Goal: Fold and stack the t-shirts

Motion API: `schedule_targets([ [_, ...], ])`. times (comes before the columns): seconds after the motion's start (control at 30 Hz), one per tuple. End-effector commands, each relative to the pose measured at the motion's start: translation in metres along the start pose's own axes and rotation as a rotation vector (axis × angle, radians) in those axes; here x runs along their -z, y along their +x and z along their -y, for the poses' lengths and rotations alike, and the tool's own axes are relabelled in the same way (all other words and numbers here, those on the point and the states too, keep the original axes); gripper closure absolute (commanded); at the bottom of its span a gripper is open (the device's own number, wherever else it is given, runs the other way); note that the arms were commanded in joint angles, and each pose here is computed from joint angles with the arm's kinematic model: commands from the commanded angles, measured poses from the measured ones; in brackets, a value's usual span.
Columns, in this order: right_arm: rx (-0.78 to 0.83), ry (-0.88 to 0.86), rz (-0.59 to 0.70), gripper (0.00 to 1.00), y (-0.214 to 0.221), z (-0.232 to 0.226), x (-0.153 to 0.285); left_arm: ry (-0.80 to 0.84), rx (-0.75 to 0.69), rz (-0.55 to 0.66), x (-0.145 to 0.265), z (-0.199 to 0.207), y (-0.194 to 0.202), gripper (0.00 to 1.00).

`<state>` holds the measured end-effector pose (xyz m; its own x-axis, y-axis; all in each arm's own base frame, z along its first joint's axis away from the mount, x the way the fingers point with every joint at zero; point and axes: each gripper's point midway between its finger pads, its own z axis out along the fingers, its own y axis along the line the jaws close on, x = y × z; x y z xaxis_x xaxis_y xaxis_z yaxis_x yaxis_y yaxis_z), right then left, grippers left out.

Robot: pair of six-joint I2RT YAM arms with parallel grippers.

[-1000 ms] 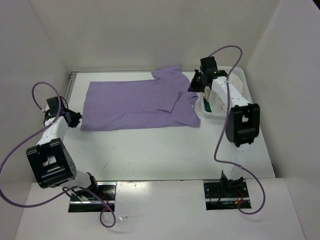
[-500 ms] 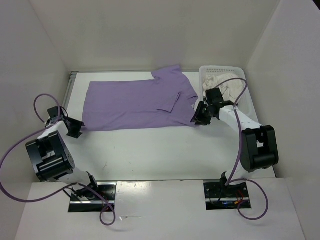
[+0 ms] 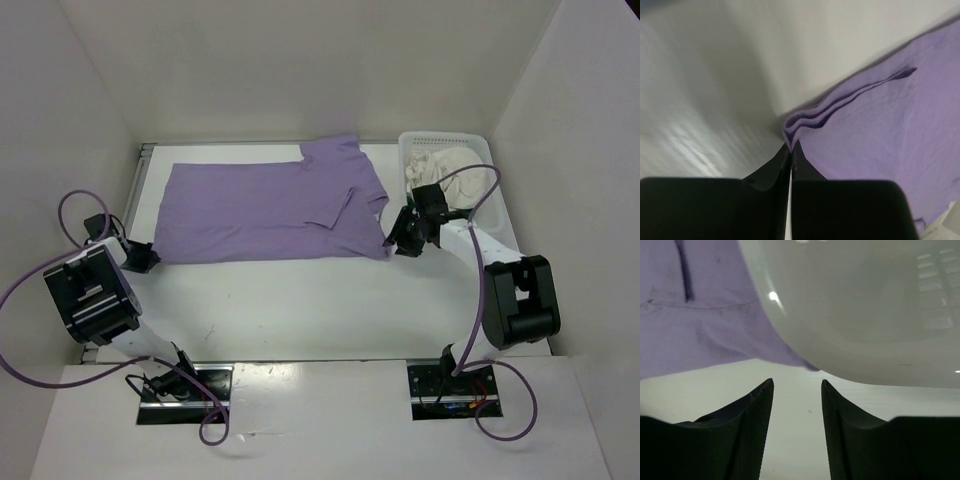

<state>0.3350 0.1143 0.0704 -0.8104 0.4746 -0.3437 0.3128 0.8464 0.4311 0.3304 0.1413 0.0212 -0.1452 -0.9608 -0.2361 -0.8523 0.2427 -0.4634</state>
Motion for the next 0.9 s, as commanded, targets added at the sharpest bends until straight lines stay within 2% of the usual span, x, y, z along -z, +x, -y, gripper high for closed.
schedule_targets([
  [0.0, -0.032, 0.01, 0.056, 0.51, -0.005, 0.003, -0.002, -0.053, -0.002, 0.07, 0.008, -0.019, -0.031, 1.0],
  [0.13, -0.031, -0.013, 0.034, 0.49, -0.002, -0.001, -0.01, -0.081, 0.02, 0.065, 0.0, -0.031, -0.041, 1.0],
  [0.17, -0.031, -0.041, 0.005, 0.53, 0.003, -0.005, -0.012, -0.089, 0.022, 0.056, -0.003, -0.034, -0.039, 1.0],
  [0.23, -0.008, -0.064, -0.049, 0.55, 0.016, -0.016, -0.019, -0.066, 0.021, 0.047, -0.003, -0.029, -0.038, 1.0],
  [0.37, 0.042, -0.136, -0.034, 0.57, 0.02, -0.045, -0.016, -0.049, 0.019, 0.045, -0.005, -0.028, -0.036, 1.0],
  [0.63, 0.07, -0.054, 0.036, 0.56, -0.012, -0.047, -0.031, -0.043, 0.022, 0.023, -0.006, -0.031, -0.028, 1.0],
  [0.77, 0.068, -0.024, 0.05, 0.56, -0.016, -0.042, -0.033, -0.036, 0.02, 0.029, -0.004, -0.029, -0.03, 1.0],
  [0.87, 0.074, -0.007, 0.014, 0.57, -0.008, -0.036, -0.044, -0.036, 0.02, 0.029, -0.004, -0.029, -0.03, 1.0],
])
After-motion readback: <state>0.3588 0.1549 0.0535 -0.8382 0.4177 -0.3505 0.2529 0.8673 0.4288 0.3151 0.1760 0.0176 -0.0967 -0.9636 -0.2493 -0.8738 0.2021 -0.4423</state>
